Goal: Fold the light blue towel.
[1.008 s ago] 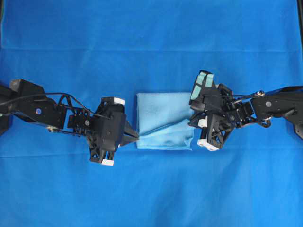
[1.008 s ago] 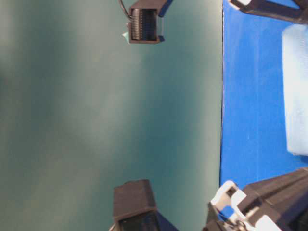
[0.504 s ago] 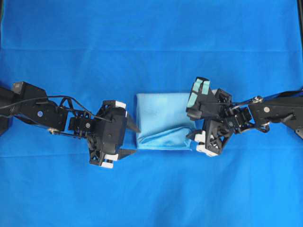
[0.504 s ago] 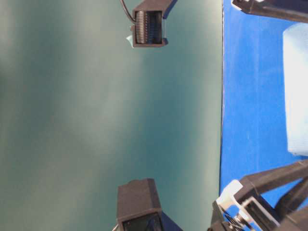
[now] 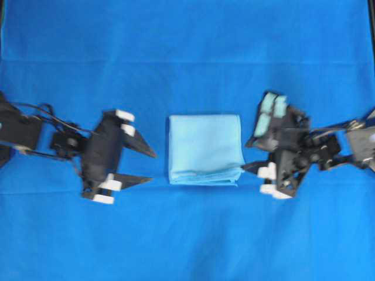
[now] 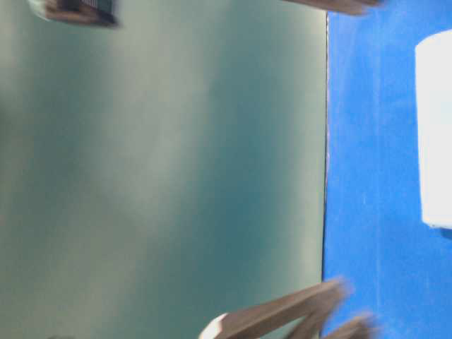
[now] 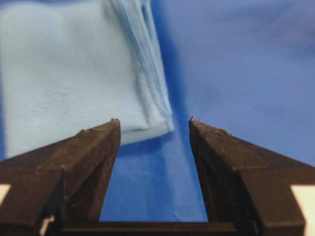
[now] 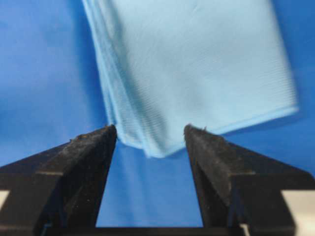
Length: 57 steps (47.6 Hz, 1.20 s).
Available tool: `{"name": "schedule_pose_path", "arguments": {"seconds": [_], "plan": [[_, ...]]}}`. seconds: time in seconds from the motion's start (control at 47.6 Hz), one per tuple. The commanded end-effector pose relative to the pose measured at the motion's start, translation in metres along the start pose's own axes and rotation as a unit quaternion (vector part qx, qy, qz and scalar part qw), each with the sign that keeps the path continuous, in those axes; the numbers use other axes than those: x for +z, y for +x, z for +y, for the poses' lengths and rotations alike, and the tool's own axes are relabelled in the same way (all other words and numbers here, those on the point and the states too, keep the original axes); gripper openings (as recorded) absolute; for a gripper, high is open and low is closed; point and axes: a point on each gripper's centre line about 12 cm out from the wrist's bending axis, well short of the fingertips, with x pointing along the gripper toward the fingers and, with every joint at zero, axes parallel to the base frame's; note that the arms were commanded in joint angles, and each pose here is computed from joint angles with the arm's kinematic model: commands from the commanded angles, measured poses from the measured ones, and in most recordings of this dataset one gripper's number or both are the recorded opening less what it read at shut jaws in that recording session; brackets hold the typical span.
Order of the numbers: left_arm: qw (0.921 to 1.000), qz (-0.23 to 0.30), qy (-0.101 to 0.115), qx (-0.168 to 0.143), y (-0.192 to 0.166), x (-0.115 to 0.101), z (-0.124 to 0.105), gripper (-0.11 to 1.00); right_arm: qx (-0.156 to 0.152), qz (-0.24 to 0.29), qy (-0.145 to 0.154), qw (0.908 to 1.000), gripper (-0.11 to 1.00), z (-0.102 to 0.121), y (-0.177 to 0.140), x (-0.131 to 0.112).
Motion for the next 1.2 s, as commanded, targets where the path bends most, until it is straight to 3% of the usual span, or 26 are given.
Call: {"name": "schedule_pose_path", "arguments": {"seconds": [0.0,0.189,0.462,0.903,1.176], "plan": [[0.9989,-0.047,0.002,0.001,-0.028,0.017,0.000,0.56,0.002,-0.039,-0.013,0.9992,0.61,-0.003,-0.027,0.011],[0.9929,-0.119,0.000,0.006,-0.086,0.019,0.001,0.55,-0.005,-0.097,-0.030,0.9948,0.61,-0.023,-0.064,0.008],[0.9821,-0.188,0.000,0.012,-0.147,0.000,0.001,0.56,-0.004,-0.172,-0.052,0.9837,0.61,-0.045,-0.108,-0.013],[0.9766,-0.211,-0.012,0.038,-0.166,-0.063,0.006,0.56,0.006,-0.209,-0.049,0.9767,0.61,-0.075,-0.110,-0.079],[0.9779,-0.203,-0.017,0.046,-0.163,-0.074,0.008,0.55,0.001,-0.204,-0.038,0.9782,0.61,-0.083,-0.099,-0.089]]}}
